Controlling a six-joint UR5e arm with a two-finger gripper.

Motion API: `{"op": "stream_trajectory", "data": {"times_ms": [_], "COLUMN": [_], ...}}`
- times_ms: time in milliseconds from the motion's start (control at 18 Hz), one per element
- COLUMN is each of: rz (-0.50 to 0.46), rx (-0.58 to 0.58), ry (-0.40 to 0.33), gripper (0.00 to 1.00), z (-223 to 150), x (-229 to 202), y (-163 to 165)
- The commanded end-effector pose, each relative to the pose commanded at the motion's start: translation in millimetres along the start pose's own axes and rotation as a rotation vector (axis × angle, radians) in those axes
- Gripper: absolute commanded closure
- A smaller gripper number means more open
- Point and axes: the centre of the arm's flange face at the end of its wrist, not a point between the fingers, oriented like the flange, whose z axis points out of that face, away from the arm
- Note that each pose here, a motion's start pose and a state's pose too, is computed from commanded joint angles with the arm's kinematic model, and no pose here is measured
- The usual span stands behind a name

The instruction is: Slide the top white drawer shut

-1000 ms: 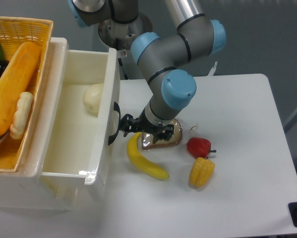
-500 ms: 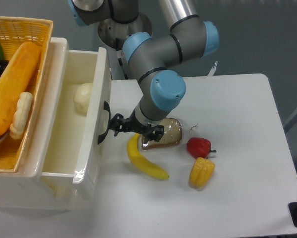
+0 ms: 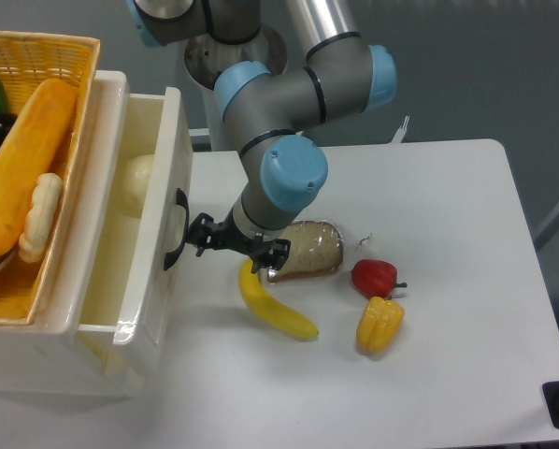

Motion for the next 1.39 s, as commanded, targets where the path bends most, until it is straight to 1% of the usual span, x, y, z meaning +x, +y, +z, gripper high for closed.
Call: {"op": "stream_trajectory", "data": {"times_ms": [556,1389], "rz": [0.031,0.030], "rx": [-0.015,-0.022], "ry": [-0.006,-0.002], "gripper": [0.00,0.00], "z": [9,11], "x": [26,27], "y": [-8,-8]}}
